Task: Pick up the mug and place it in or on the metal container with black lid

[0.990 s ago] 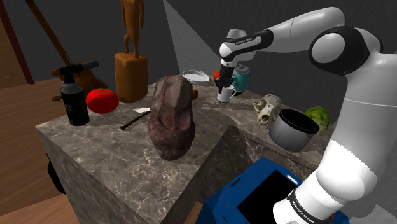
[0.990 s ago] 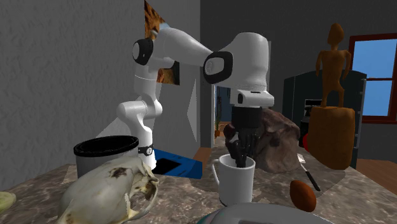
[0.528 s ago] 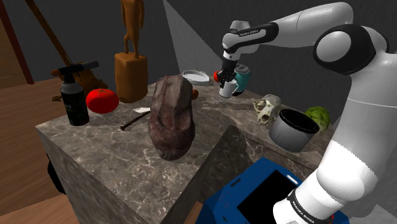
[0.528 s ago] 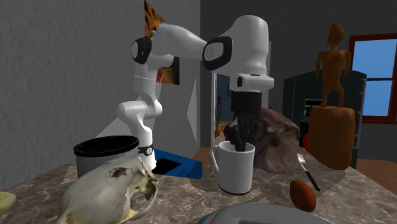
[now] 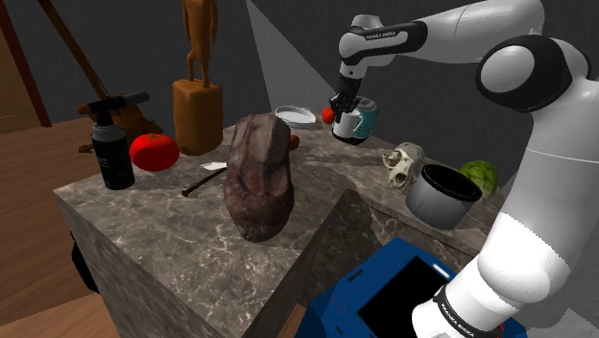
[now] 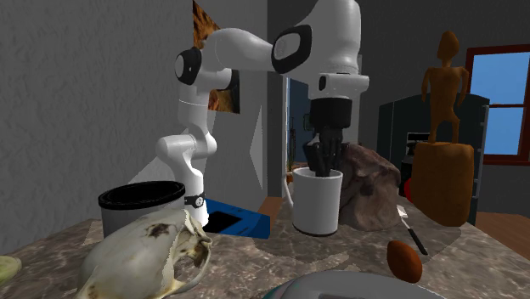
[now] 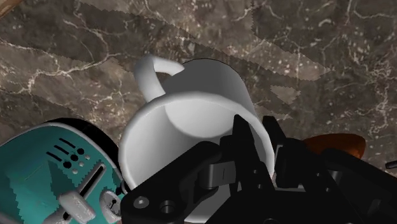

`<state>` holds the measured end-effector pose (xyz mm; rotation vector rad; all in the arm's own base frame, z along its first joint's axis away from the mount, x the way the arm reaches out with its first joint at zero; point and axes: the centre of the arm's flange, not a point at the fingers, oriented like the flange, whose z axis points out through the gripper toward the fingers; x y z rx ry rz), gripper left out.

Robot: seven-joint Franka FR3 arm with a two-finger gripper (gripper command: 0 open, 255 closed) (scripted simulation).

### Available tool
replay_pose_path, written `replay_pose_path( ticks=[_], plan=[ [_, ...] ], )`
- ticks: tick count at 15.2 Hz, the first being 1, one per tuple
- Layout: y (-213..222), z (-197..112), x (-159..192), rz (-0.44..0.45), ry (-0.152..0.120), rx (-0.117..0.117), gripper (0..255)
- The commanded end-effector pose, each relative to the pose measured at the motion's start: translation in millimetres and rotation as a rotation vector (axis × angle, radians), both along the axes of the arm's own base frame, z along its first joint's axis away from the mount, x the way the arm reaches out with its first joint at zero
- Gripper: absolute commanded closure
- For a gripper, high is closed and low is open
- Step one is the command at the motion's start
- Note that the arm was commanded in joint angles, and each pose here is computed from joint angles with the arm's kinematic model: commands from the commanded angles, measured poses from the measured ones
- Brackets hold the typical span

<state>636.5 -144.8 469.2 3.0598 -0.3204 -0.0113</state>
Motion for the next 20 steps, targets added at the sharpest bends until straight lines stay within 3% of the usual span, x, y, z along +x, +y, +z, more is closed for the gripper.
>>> replay_pose_path(
  ticks=[1, 18, 20],
  plan=[
    [-0.8, 11.1, -0.7, 0.000, 0.000, 0.000, 255],
    [-0.8, 100.6, -0.7, 0.000, 0.000, 0.000, 255],
    [-7.1, 102.0, -26.3, 0.000, 0.000, 0.000, 255]
  ],
)
